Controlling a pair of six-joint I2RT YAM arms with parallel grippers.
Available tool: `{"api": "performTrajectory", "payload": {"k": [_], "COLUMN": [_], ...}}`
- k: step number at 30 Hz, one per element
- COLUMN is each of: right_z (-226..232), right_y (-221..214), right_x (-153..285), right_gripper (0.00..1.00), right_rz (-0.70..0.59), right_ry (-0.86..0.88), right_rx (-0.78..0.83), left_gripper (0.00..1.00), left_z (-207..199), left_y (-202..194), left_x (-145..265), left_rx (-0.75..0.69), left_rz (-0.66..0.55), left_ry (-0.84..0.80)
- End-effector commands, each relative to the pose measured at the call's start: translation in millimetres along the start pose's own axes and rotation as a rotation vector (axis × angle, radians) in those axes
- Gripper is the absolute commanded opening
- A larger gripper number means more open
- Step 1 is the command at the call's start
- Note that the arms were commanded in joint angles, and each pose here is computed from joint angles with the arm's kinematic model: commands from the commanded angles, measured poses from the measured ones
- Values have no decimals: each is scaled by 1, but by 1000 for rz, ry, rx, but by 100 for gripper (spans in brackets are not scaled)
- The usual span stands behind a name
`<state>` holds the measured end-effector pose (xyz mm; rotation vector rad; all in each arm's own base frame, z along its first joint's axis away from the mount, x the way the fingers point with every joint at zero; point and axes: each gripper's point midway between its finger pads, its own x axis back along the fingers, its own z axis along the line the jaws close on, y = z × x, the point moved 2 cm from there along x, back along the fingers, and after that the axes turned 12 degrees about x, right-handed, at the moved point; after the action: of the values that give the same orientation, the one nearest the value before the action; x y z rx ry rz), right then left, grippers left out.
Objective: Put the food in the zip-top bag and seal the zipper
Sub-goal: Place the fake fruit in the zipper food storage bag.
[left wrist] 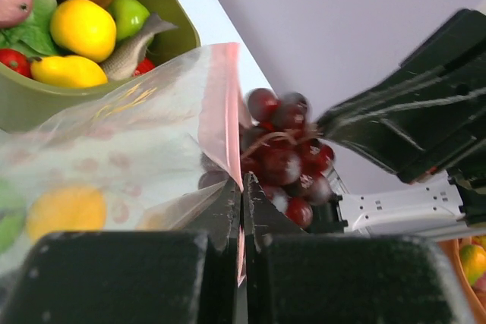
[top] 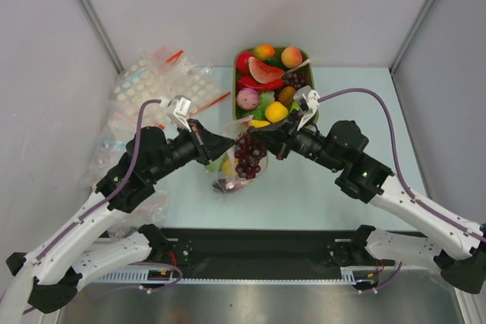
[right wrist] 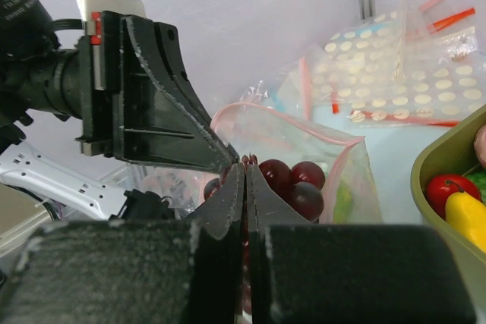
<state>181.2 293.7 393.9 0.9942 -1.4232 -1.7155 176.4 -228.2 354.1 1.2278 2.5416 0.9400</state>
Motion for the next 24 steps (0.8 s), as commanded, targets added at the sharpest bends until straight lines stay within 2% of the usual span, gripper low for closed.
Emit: {"api": "performTrajectory", "payload": {"k": [1,13,19,23,24], "right_z": [-4,-15,-25,-15,-14], "right_y": [-12,-71,-72,-69,-69], "right_x": [-12,-50,-52,-47,-47], "right_gripper": [0,0,0,0,6], "right_rz": [18,146,120,93,99], "right_ry": [2,16,21,78,86], "right_rx": [21,-56,-112,-121,-121], "left_gripper": [0,0,0,1,1], "left_z": [-21,-30,-29,-25,-24], "left_y": [2,-12,-17,-20,-19], "left_x": [0,0,-4,-10,-11], "left_rx": [13,-27,-28,-35,-36], "left_rz": [24,143,173,187,184], "left_ry": [-91,-135,-146,-135,-129]}}
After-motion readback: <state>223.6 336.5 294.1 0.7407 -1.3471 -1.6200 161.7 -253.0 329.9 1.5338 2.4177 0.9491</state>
